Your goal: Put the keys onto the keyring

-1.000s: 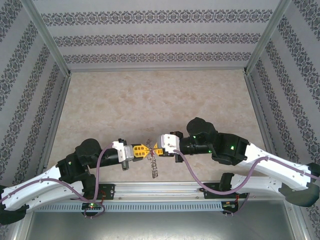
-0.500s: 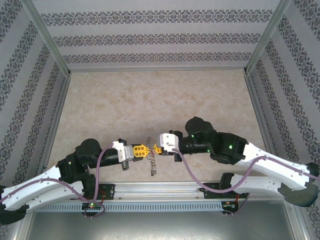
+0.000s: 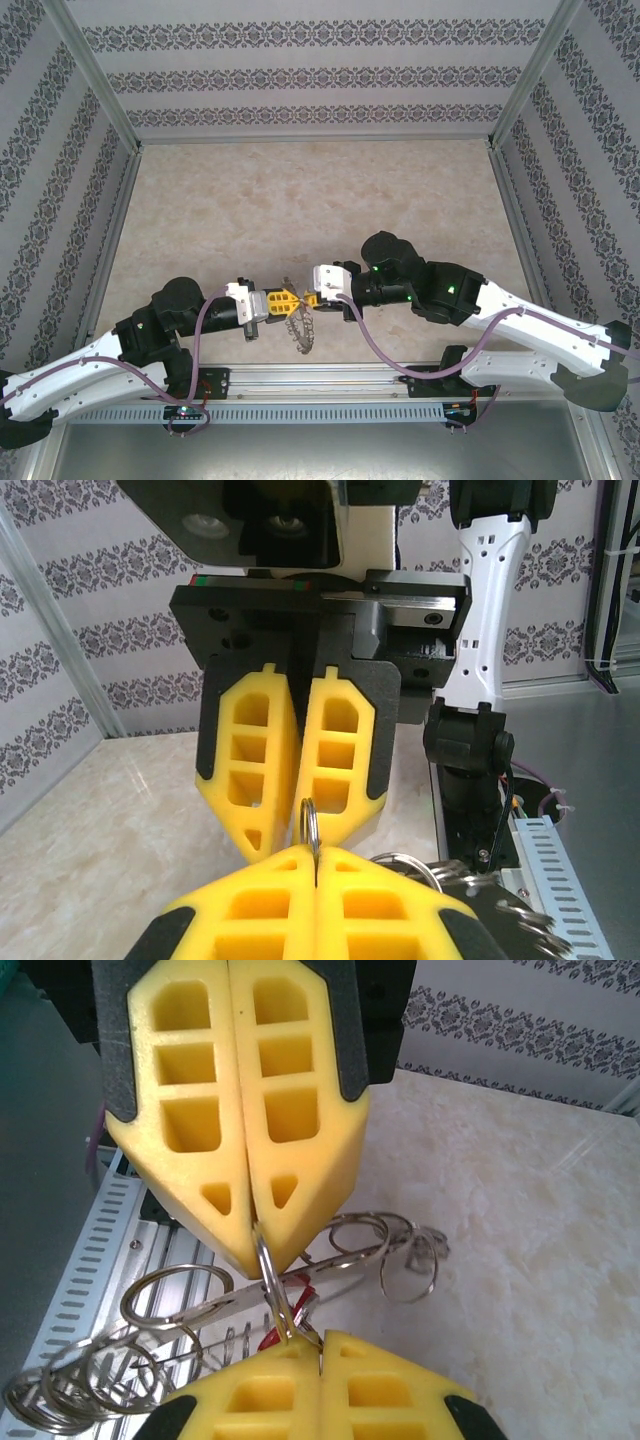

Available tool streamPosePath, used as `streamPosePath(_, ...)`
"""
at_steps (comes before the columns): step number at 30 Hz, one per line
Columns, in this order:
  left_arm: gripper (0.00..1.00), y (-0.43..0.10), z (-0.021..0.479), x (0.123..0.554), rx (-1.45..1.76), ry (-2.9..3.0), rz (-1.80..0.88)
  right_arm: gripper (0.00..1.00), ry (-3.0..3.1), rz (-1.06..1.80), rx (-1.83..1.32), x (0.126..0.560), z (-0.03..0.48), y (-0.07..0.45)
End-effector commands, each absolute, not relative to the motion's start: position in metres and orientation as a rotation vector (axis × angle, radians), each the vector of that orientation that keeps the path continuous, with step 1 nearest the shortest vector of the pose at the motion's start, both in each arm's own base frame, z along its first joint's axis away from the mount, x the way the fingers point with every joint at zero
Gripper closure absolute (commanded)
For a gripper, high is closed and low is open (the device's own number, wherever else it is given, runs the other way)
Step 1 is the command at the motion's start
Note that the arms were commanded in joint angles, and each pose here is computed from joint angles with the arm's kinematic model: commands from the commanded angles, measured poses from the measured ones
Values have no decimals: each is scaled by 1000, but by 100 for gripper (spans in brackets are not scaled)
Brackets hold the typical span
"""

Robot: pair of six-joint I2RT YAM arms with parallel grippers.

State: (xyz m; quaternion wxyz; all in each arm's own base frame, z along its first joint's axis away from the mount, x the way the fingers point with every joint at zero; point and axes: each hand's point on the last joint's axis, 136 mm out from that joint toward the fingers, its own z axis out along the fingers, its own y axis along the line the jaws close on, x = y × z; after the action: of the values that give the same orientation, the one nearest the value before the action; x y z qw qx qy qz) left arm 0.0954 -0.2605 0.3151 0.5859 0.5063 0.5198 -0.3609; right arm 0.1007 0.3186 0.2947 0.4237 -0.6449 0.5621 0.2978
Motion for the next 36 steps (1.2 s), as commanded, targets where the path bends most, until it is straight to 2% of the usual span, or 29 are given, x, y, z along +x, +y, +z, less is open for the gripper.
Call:
streamPosePath(1, 100, -258, 343, 85, 1154, 1105, -878, 78, 1366, 747, -1547, 100, 312, 309)
streamPosePath(3, 100, -258, 343, 85, 1157, 1105, -874, 73, 1341, 766, -1529, 96, 315, 303)
streamPosePath(7, 100, -259, 341, 84, 1167, 1106, -878, 69, 1293, 802, -1508, 89, 320, 300)
streamPosePath(21, 100, -261, 341, 84, 1170, 1106, -889, 75, 1243, 870, -1562, 82, 320, 317)
streamPosePath(26, 100, -262, 341, 84, 1169, 1107, -889, 79, 1242, 876, -1576, 80, 317, 320)
streamPosePath(29, 100, -262, 341, 84, 1169, 1106, -891, 85, 1245, 872, -1579, 81, 316, 321)
streamPosePath(33, 100, -262, 340, 86, 1169, 1115, -883, 100, 1257, 855, -1580, 83, 314, 320)
streamPosePath(36, 100, -262, 332, 95, 1181, 1183, -822, 100, 1276, 816, -1568, 88, 317, 317)
